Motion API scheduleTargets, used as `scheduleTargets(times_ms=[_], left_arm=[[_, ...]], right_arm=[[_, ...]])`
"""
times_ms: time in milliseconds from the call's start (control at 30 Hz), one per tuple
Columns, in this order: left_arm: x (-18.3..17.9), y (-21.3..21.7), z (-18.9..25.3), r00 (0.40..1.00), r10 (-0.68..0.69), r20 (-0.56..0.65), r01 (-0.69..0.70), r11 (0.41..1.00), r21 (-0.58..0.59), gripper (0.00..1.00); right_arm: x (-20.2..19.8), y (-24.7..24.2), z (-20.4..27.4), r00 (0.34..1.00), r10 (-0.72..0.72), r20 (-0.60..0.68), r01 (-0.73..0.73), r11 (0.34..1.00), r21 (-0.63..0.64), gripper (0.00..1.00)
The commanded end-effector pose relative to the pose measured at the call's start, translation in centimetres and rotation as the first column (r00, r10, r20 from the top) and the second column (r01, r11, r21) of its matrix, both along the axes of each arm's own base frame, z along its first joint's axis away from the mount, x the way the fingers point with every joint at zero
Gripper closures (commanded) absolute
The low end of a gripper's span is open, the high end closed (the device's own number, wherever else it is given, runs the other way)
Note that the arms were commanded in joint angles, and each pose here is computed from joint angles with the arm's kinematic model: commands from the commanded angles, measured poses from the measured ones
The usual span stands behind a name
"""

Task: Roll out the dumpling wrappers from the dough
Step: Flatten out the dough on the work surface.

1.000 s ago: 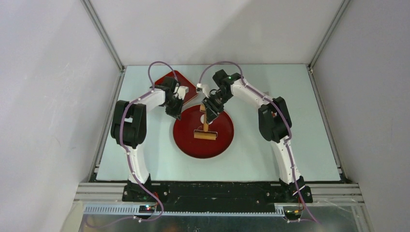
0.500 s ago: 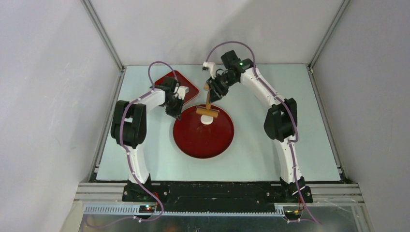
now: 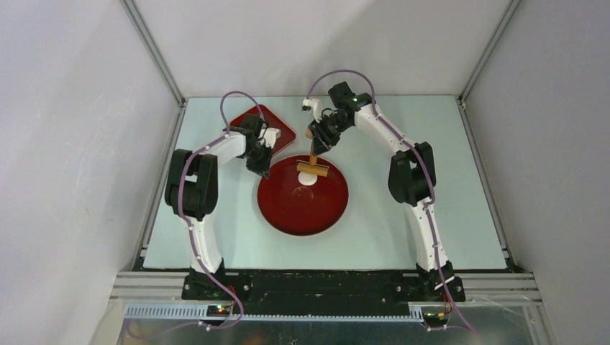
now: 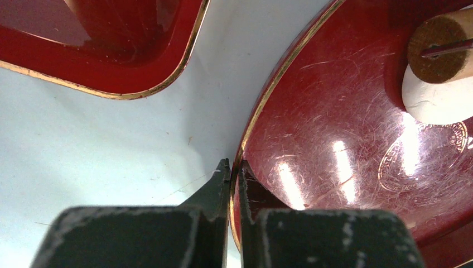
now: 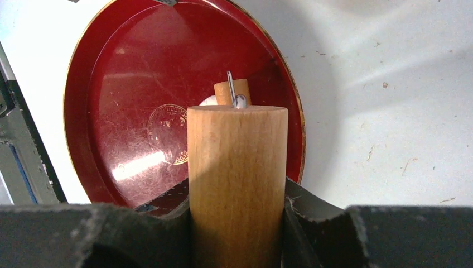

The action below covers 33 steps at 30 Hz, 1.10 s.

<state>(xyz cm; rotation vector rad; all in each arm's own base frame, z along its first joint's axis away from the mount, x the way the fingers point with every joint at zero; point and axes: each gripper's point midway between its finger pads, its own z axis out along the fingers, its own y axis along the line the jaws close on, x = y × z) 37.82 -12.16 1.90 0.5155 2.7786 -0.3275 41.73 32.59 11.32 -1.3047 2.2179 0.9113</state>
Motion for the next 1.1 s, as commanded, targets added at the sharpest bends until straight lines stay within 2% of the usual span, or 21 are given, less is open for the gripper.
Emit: scheduleTargets(times_ms=[0,433,733,833,1000,1067], left_arm=[[0.7,0.6,-0.8,0.999,0.033,-0.002,-0.033,0.999,0.03,1.0],[0.7,0.7,-0.8,0.999,0.044,-0.001,-0.044,0.998,0.037,1.0],[1.0,0.8,-0.8,0.998,0.064,0.009,-0.065,0.996,0.066,1.0],[1.0,0.8,-0.9,0.998,0.068,0.009,-0.068,0.995,0.07,1.0],[1.0,0.8,-0.8,0.998,0.068,0.01,-0.069,0.995,0.07,1.0],[1.0,0.8,-0.8,0.998,0.069,0.01,-0.069,0.995,0.069,1.0]], right_arm=[[-3.5,0.3,-1.6,0.994,0.067,-0.086,-0.07,0.997,-0.029,1.0],[-7.1,0.2,-4.3,0.981,0.12,-0.151,-0.133,0.988,-0.081,1.0],[-9.6,0.2,-4.1,0.972,0.171,-0.161,-0.184,0.98,-0.072,1.0],[-10.0,0.3,-2.6,0.974,0.174,-0.147,-0.183,0.982,-0.047,1.0],[-9.9,1.1,3.3,0.979,0.175,-0.102,-0.168,0.983,0.079,1.0],[-10.1,1.2,4.5,0.979,0.181,-0.09,-0.172,0.981,0.091,1.0]])
